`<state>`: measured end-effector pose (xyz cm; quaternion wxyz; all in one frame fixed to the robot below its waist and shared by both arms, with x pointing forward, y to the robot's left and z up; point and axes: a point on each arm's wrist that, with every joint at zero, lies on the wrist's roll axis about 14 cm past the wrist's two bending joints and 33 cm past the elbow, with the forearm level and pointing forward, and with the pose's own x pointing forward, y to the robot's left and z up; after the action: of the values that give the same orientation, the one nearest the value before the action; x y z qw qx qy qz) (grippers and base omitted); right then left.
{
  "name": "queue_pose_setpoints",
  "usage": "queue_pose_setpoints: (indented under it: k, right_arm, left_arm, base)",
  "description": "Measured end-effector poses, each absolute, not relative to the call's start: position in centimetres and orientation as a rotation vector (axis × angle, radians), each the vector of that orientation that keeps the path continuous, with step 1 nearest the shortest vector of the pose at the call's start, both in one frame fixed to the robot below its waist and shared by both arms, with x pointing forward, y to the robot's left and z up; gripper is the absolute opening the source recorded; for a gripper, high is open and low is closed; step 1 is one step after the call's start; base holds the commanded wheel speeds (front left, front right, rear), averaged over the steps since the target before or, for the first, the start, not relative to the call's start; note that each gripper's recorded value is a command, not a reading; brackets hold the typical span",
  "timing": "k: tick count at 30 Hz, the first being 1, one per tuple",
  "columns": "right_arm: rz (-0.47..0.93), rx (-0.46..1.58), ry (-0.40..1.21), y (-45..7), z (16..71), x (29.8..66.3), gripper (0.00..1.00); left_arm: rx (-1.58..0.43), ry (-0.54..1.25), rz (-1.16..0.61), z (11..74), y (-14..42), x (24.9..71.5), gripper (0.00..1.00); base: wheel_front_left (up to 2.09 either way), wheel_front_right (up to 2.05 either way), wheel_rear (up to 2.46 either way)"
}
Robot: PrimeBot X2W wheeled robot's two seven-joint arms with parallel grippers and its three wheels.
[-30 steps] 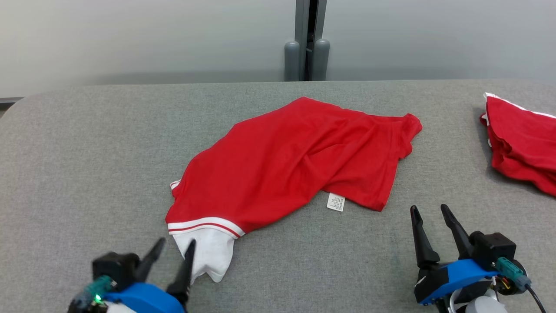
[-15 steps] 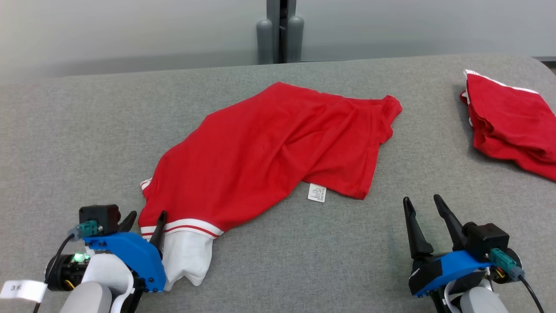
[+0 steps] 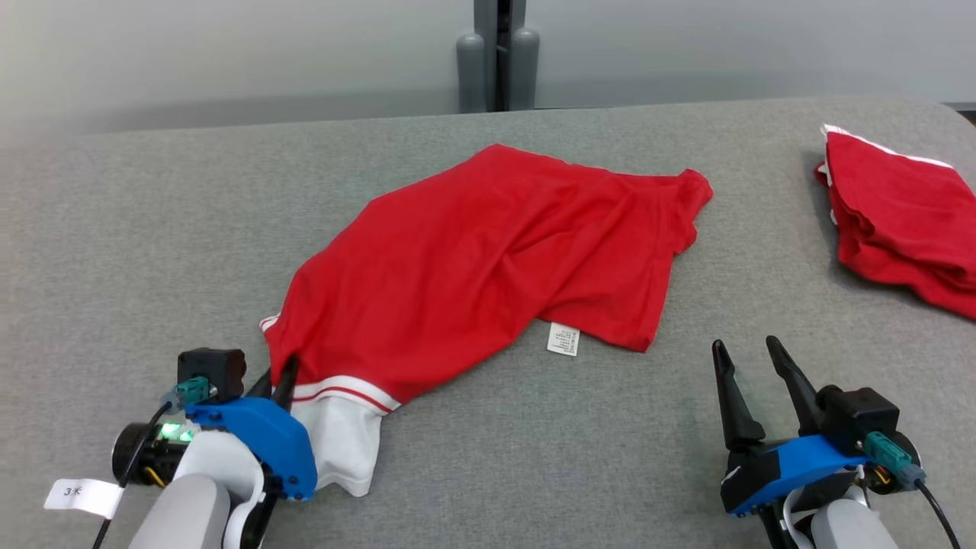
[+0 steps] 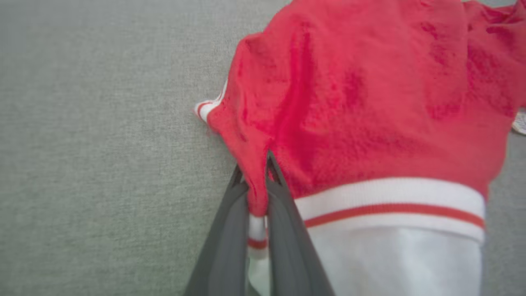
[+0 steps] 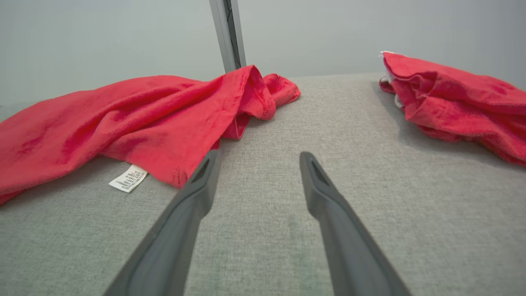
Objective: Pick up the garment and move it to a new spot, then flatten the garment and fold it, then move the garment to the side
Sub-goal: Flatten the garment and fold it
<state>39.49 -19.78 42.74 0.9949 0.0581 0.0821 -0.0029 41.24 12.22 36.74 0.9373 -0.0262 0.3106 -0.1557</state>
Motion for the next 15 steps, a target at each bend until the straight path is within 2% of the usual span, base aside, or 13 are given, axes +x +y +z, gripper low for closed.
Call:
queue_pose_setpoints:
  k: [7,15]
  right_arm:
    - [0.039,0.122,0.143,-18.2,43.5,39.8,1.0]
    - [0.054,0.131,0.14,-17.7,43.7,39.3,1.0]
  left_arm:
    - [-0.068,0.347,-0.299,43.0,12.2,42.9,0.0]
    - [-0.079,0.145,-0.268,48.4,11.6,40.1,0.0]
  base:
    - [0.0,0.0,0.0]
    - [0.0,0.0,0.0]
